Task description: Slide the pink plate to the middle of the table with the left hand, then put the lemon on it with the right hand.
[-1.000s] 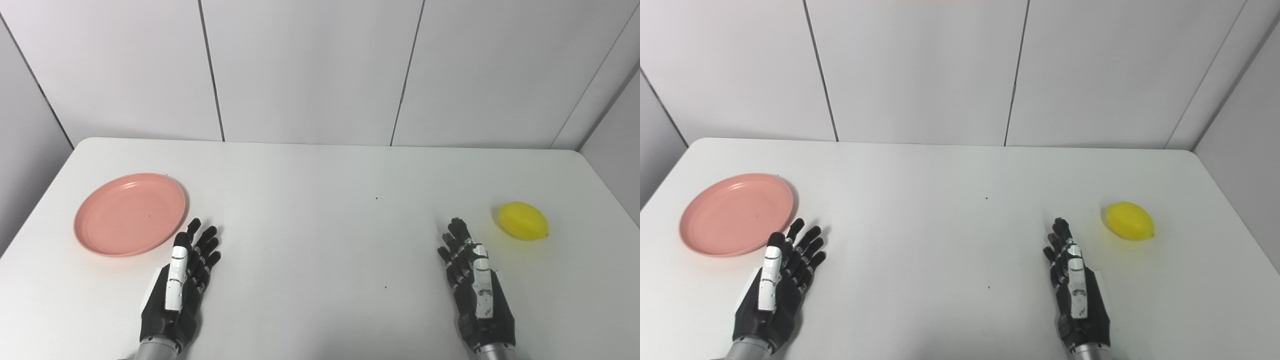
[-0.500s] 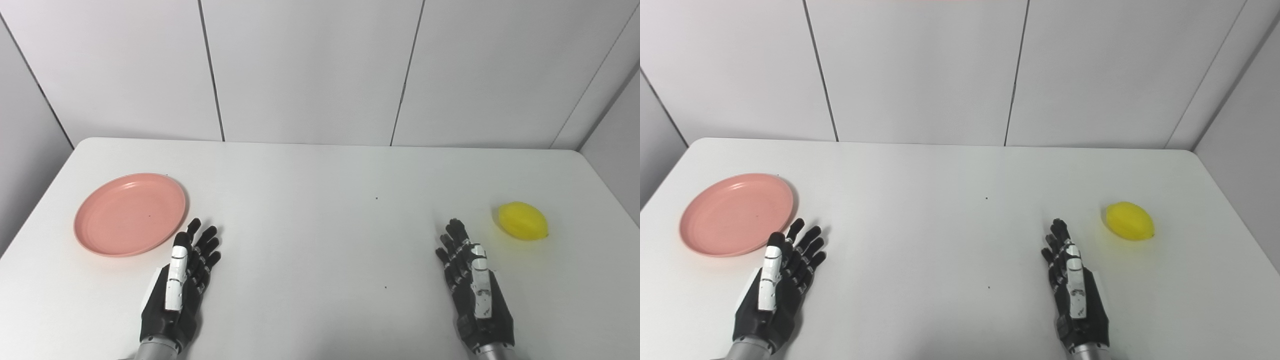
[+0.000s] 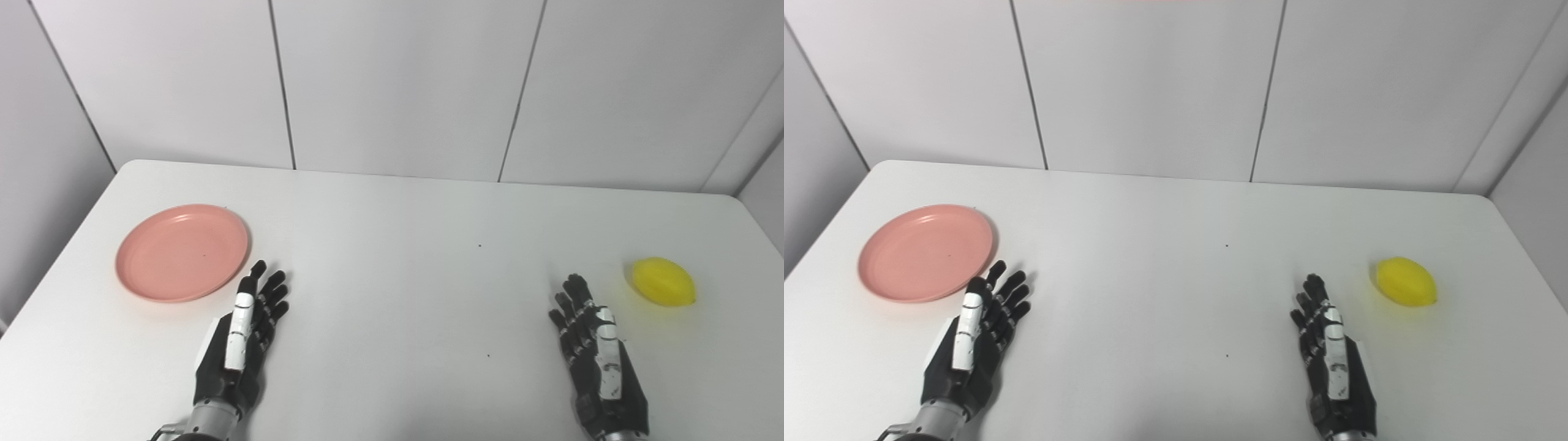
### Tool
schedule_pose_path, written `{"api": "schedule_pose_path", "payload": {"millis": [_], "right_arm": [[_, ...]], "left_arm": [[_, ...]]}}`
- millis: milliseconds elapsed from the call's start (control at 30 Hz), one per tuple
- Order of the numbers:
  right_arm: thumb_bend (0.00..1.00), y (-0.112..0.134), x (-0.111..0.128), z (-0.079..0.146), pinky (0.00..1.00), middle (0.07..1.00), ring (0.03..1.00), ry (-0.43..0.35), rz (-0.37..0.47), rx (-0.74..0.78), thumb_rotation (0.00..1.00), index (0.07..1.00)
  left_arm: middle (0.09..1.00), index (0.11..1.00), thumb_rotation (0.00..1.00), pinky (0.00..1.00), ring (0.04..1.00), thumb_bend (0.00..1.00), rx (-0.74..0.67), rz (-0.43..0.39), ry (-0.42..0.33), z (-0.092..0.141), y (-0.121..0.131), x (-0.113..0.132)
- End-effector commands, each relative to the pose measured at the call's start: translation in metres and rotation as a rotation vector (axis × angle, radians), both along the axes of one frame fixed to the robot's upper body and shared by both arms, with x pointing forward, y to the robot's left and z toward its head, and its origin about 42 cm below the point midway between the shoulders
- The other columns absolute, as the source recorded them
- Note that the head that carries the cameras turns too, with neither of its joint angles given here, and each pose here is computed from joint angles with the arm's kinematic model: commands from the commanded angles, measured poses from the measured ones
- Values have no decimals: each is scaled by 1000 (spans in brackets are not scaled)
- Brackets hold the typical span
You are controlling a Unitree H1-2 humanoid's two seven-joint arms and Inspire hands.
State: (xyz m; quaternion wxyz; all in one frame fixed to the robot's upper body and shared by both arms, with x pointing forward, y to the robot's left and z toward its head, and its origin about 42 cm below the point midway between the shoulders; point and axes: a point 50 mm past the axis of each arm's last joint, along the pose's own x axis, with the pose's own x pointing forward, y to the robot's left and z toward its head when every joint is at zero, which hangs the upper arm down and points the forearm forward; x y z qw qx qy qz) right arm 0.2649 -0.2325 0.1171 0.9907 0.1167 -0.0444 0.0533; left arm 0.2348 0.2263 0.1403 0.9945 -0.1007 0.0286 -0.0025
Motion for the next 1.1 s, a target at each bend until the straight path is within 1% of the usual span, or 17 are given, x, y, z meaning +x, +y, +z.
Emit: {"api": "schedule_pose_path", "payload": {"millis": [0,100,233,400,533,700,933,1067], "right_arm": [[745,-13,-4,-10,1000,1000,1000,10,-6,1,971,972],[740,-19,-5,-12,1000,1000,1000,11,-1,0,978,984],[718,-29,-6,-14,1000,1000,1000,14,7,-1,997,997],[703,-36,-6,-17,1000,1000,1000,20,23,0,1000,1000],[677,-38,-5,-17,1000,1000,1000,17,16,8,1000,1000],[689,-38,-5,-18,1000,1000,1000,13,15,17,1000,1000],[669,-39,-6,-19,1000,1000,1000,16,13,18,1000,1000],[657,-38,-5,-21,1000,1000,1000,27,8,30,1000,1000]], "left_arm": [[934,966,922,986,944,597,-92,54,65,-19,-26,-22],[922,947,896,966,931,587,-104,64,65,-23,-32,-22],[916,936,887,957,924,570,-122,74,61,-28,-41,-22],[903,928,874,948,912,583,-121,75,57,-33,-49,-20],[908,935,890,962,919,592,-123,76,54,-35,-51,-20],[910,930,864,958,920,589,-135,81,51,-38,-52,-20],[913,931,852,956,922,593,-137,77,48,-43,-54,-19],[913,931,852,957,921,578,-138,76,46,-46,-55,-19]]}}
